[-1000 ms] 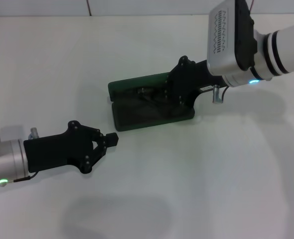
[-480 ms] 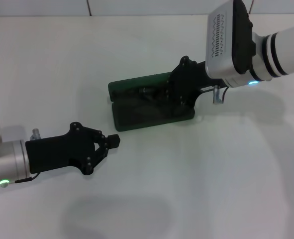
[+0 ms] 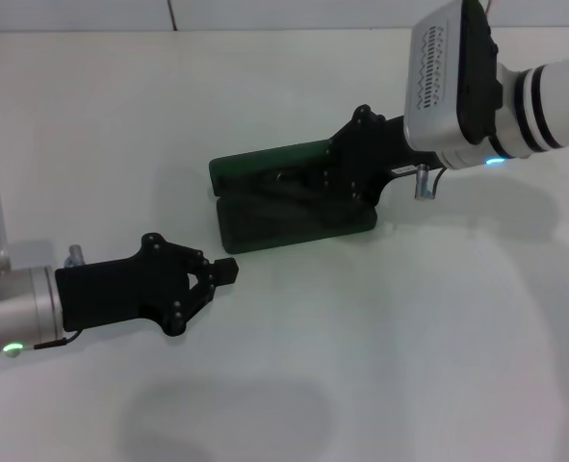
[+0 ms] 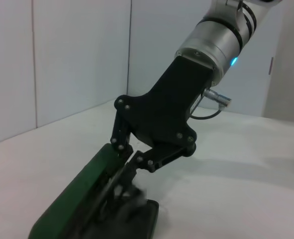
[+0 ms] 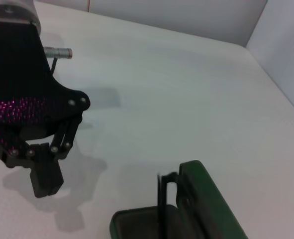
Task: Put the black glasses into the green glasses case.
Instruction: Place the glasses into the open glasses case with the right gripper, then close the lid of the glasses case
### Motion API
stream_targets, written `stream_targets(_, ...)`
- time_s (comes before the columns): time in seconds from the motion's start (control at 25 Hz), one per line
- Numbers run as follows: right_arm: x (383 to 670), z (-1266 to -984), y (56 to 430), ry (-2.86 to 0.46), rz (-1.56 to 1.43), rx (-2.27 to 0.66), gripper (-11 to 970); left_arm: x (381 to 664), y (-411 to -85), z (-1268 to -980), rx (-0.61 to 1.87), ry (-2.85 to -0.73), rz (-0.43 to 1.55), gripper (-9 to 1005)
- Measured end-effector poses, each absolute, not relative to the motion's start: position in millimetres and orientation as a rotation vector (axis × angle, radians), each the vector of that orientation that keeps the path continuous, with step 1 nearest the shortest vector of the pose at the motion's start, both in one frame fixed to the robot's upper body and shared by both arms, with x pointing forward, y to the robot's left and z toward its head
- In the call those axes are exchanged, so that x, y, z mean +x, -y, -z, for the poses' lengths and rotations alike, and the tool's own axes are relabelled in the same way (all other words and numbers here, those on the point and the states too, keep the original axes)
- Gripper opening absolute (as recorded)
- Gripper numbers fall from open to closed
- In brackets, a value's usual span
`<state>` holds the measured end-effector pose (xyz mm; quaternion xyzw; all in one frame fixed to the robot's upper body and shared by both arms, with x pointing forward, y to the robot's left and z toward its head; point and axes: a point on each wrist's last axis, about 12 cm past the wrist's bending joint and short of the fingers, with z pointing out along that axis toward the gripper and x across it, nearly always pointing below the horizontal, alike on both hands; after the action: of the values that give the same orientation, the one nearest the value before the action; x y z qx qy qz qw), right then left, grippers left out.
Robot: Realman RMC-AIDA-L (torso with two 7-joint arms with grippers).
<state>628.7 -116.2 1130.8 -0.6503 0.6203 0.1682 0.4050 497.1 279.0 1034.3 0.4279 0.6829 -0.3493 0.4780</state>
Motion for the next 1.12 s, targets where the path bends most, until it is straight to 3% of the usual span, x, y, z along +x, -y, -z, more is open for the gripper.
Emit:
stream_targets(0.68, 612, -1137, 124, -1.569, -0.55, -1.608, 87, 498, -277, -1034, 1.038, -1.673, 0.868, 31)
stream_targets(0.96, 599, -1138, 163, -1.614, -0.701, -1.42, 114, 500, -266, -1034, 1.026, -1.662, 0.891, 32)
stream_targets(1.12, 593, -1124, 198, -1.7, -0.711, -1.254, 152, 504, -258, -1032, 1.025, -1.669, 0.882, 32)
